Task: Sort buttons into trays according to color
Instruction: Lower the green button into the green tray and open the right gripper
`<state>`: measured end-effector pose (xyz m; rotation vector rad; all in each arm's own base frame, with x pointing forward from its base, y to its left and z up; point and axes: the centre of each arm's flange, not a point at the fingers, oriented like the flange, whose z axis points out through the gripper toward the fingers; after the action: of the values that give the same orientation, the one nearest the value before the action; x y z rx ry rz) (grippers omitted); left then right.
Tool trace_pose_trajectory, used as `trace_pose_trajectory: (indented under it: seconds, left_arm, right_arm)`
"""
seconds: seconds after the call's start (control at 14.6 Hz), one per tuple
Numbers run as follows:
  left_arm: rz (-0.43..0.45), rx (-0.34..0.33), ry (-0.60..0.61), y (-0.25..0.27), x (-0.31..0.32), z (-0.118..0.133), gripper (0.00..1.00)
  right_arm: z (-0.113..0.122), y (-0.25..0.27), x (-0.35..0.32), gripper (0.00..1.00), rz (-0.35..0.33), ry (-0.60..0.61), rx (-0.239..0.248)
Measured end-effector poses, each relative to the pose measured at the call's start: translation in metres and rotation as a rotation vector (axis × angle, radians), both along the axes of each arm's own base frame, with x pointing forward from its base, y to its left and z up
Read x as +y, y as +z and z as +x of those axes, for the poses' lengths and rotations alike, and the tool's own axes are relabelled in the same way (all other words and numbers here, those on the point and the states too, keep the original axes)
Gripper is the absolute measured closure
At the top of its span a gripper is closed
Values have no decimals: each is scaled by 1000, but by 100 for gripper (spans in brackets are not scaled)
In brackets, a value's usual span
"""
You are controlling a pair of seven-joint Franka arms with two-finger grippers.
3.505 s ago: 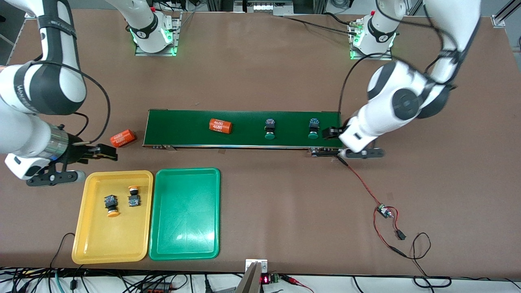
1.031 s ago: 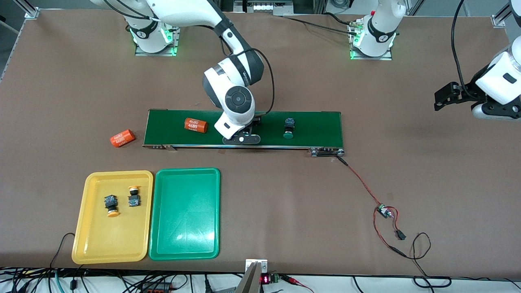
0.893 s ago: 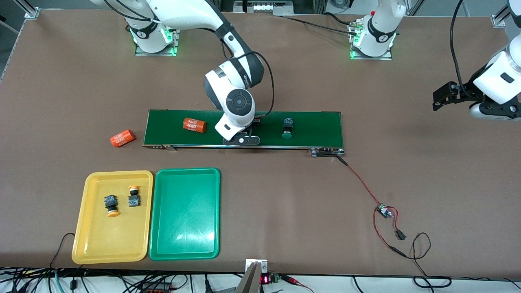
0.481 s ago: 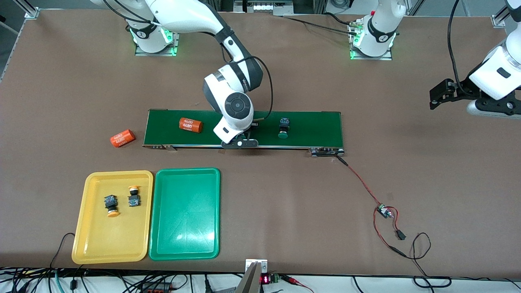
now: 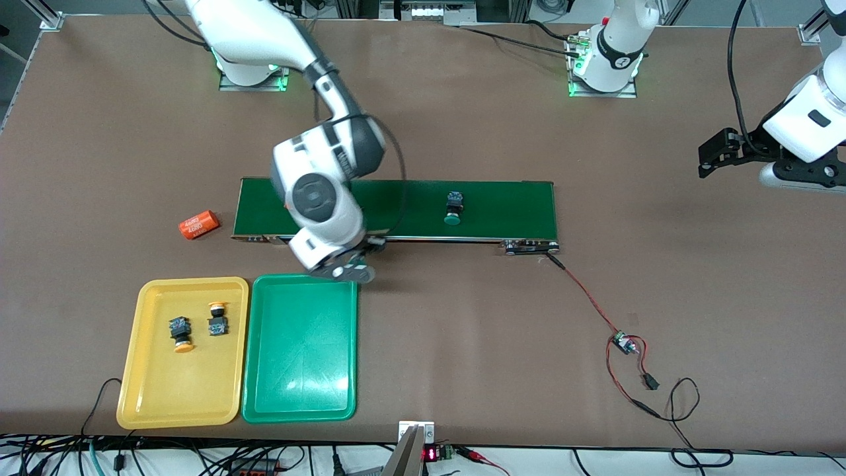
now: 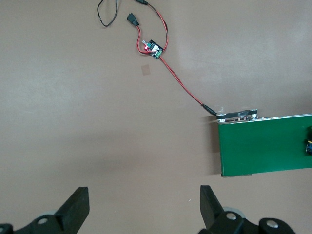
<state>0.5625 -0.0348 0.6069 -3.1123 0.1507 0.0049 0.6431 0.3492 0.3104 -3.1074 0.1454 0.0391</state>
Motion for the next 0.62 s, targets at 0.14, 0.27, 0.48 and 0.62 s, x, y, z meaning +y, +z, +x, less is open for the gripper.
trace_pose_trajectory:
  seconds: [0.14,0.27,0.48,0.62]
  left_arm:
    - [0,0,1,0,0,0,0]
    - [0,0,1,0,1,0,0]
    - [0,0,2,0,1,0,0]
    - [0,0,2,0,1,0,0]
  right_arm:
    - [27,-8,-43,57,7,3,-33]
    - [43,-22,-70,57,5,10,-55]
    - [61,-49,-90,57,6,51,-124]
    - [69,-74,-100,57,-2,83,-157]
